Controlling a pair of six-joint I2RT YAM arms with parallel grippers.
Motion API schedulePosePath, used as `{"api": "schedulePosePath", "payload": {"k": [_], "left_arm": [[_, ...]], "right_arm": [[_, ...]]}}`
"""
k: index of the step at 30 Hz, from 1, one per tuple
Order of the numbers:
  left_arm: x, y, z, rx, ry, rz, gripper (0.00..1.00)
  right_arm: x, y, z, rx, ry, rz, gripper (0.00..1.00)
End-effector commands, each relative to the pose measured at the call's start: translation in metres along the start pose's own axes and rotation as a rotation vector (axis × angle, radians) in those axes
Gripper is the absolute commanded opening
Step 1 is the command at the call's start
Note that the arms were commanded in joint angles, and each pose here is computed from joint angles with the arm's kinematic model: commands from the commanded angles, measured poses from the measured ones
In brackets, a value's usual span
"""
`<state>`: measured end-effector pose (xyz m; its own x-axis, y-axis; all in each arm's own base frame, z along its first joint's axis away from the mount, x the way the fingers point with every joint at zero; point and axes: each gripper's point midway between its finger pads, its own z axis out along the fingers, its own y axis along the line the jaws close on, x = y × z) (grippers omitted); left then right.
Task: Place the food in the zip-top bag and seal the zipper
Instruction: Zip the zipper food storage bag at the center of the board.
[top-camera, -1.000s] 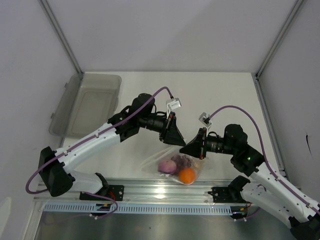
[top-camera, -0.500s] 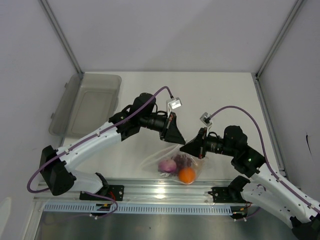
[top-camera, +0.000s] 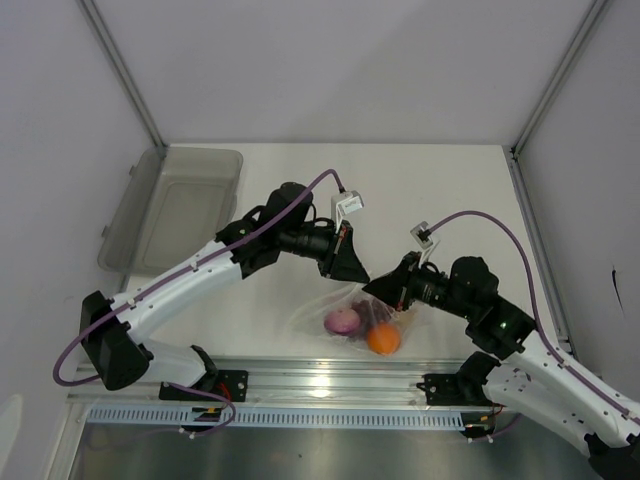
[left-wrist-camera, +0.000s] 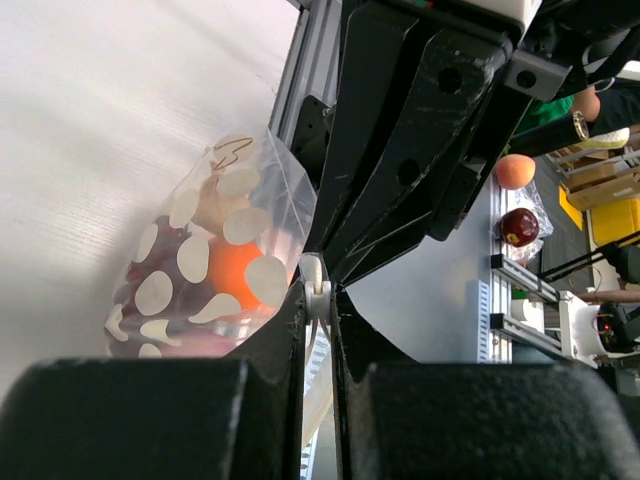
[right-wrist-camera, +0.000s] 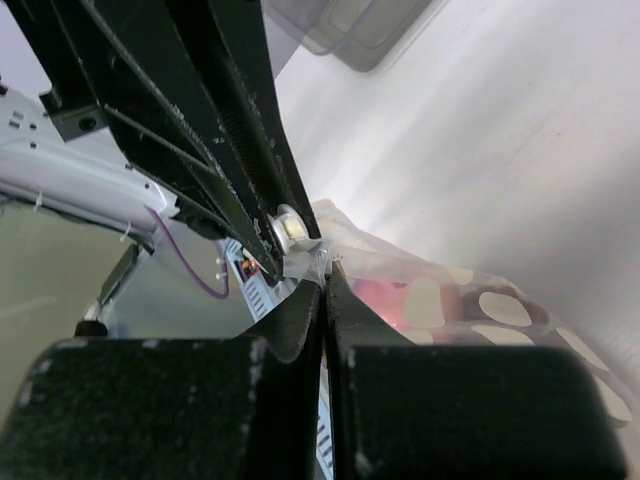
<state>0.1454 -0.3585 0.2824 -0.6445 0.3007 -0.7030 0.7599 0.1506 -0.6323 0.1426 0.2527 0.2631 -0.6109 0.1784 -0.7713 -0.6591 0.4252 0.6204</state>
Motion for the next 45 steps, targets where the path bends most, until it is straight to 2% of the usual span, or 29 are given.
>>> {"api": "schedulePosePath", "payload": {"k": [1,5,13,15,18,19,21,22,24,26,30,33,35,36,37,40,42,45], "left_arm": [[-0.004,-0.006,-0.003,-0.004,0.006,0.022,0.01],[-0.003,-0.003,-0.003,-0.033,0.002,0.029,0.01],[-0.008,0.001,-0.009,-0.087,-0.037,0.053,0.01],[-0.009,0.000,-0.010,-0.089,-0.045,0.058,0.05],[-0.010,-0.001,-0.011,-0.087,-0.055,0.062,0.23],[-0.008,0.000,-0.011,-0.089,-0.058,0.060,0.38],[-0.009,0.000,-0.011,-0.092,-0.063,0.065,0.47],[-0.008,0.002,-0.012,-0.100,-0.064,0.068,0.58],[-0.007,0.001,-0.014,-0.102,-0.075,0.079,0.64],[-0.002,0.003,-0.014,-0.099,-0.070,0.079,0.66],[0.007,0.007,-0.012,-0.094,-0.053,0.072,0.59],[0.013,0.013,-0.010,-0.106,-0.035,0.063,0.43],[0.015,0.015,-0.009,-0.108,-0.030,0.063,0.26],[0.016,0.016,-0.009,-0.109,-0.027,0.067,0.08],[0.017,0.017,-0.009,-0.113,-0.021,0.067,0.01],[0.015,0.014,-0.013,-0.118,-0.025,0.098,0.00],[0.013,0.015,-0.015,-0.133,-0.033,0.118,0.01],[0.010,0.014,-0.021,-0.146,-0.041,0.154,0.01]], "right_arm": [[-0.037,0.005,-0.005,0.028,-0.166,0.022,0.00],[-0.045,0.008,-0.008,0.035,-0.209,0.091,0.00],[-0.051,0.008,-0.011,0.054,-0.229,0.119,0.00],[-0.052,0.011,-0.011,0.045,-0.231,0.128,0.00],[-0.049,0.012,-0.009,0.035,-0.221,0.130,0.00],[-0.048,0.013,-0.009,0.026,-0.215,0.126,0.00],[-0.047,0.013,-0.008,0.025,-0.211,0.128,0.00],[-0.047,0.013,-0.008,0.025,-0.211,0.129,0.00],[-0.047,0.013,-0.009,0.028,-0.208,0.129,0.00],[-0.047,0.014,-0.009,0.027,-0.207,0.130,0.00],[-0.046,0.016,-0.008,0.014,-0.203,0.133,0.00],[-0.046,0.019,-0.009,0.000,-0.200,0.131,0.00],[-0.046,0.022,-0.009,-0.016,-0.194,0.120,0.00],[-0.043,0.025,-0.009,-0.032,-0.176,0.109,0.00],[-0.042,0.026,-0.009,-0.039,-0.166,0.097,0.00],[-0.036,0.025,-0.009,-0.021,-0.105,0.036,0.02],[-0.027,0.024,-0.009,-0.010,-0.029,-0.025,0.11],[-0.016,0.022,-0.012,-0.004,0.065,-0.091,0.31]]}}
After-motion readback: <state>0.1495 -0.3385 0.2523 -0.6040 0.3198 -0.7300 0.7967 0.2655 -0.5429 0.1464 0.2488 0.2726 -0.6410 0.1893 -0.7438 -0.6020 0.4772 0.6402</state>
